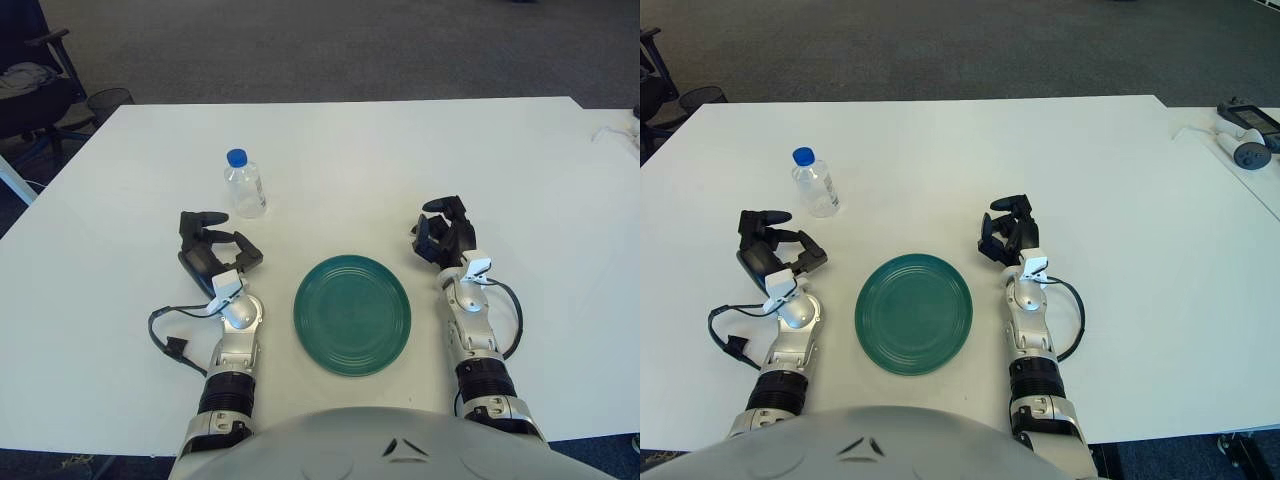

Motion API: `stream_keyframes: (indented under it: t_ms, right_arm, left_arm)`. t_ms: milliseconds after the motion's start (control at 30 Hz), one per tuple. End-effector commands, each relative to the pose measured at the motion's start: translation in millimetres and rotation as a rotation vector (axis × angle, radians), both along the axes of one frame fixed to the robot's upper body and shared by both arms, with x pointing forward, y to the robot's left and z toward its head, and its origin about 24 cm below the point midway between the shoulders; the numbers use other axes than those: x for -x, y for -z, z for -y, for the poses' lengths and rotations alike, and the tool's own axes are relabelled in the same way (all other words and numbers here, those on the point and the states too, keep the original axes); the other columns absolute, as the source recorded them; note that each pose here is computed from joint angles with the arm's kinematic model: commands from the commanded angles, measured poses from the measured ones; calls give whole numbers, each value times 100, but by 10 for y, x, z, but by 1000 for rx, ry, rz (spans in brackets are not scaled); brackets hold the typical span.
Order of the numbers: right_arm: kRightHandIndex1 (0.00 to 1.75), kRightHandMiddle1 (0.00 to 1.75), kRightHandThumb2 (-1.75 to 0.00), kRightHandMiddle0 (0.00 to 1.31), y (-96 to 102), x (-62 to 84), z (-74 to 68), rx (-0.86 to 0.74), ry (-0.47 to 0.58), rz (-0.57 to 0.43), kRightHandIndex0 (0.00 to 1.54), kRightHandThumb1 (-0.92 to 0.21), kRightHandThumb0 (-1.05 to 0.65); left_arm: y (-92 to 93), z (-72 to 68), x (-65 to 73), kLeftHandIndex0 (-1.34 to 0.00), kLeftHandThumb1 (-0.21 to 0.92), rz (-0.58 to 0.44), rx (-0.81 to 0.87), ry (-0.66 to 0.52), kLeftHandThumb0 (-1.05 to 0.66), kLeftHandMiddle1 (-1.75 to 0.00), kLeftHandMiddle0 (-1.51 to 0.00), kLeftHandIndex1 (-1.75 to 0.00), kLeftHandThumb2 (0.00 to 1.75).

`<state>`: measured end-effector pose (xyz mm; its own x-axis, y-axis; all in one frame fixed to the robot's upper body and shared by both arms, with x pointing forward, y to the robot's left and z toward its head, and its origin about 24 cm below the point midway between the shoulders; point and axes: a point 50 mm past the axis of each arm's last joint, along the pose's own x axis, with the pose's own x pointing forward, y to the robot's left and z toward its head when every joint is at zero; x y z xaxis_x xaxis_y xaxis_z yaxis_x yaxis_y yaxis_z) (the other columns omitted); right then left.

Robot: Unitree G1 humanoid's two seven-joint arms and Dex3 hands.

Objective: Put the bottle into the plate.

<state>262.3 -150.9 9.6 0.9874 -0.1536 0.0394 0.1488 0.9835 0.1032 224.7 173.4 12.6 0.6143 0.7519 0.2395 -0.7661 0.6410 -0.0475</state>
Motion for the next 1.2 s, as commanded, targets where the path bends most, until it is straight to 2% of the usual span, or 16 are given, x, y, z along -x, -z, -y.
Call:
stream_keyframes:
  t_ms: [0, 433, 633, 800, 833, 933, 1000, 1033, 1067, 1100, 1167]
  right_arm:
    - [172, 175, -106, 22, 180, 82, 30, -19, 5, -91, 46, -54, 0]
    - [170, 175, -106, 23, 189, 74, 44, -25, -2, -67, 47, -54, 0]
    - [171, 175, -106, 23, 196, 76, 46, -25, -3, -56, 47, -53, 0]
    - [171, 175, -107, 23, 200, 78, 44, -24, -2, -51, 48, -52, 0]
    - [171, 175, -108, 24, 202, 79, 42, -25, -1, -49, 48, -52, 0]
    - [171, 175, -109, 24, 204, 79, 39, -25, 0, -45, 48, -51, 0]
    - [171, 175, -109, 24, 206, 78, 36, -24, 0, -44, 48, -51, 0]
    - [171, 175, -109, 24, 208, 76, 35, -22, -2, -44, 48, -51, 0]
    - [171, 175, -109, 25, 210, 78, 37, -21, -3, -45, 48, -51, 0]
    - [171, 175, -110, 25, 212, 79, 38, -20, -4, -45, 48, -51, 0]
    - [171, 175, -110, 25, 214, 79, 41, -19, -4, -45, 49, -50, 0]
  left_arm:
    - [91, 98, 44, -64, 0, -32, 43, -30, 0, -170, -85, -175, 167]
    - [130, 31, 19, -63, 1, -37, 70, -66, 0, -169, -85, -175, 166]
    - [213, -41, -63, -62, 2, -109, 70, -46, 0, -170, -84, -175, 165]
    - [259, -62, -131, -60, 4, -175, 58, 37, 0, -173, -81, -175, 163]
    - [270, -61, -148, -60, 7, -201, 53, 83, -1, -174, -79, -170, 158]
    - [283, -62, -179, -54, 31, -250, 45, 167, -31, -174, -66, -173, 130]
    - [268, -55, -195, -51, 39, -281, 24, 244, -37, -174, -50, -173, 119]
    - [251, -46, -191, -33, 46, -296, 0, 305, -58, -171, -32, -172, 101]
    - [237, -36, -182, -26, 49, -306, -16, 345, -66, -165, -25, -166, 93]
    - [229, -30, -172, -17, 55, -314, -29, 376, -78, -155, -16, -157, 77]
    - [219, -31, -161, -9, 63, -323, -35, 397, -89, -140, -8, -141, 59]
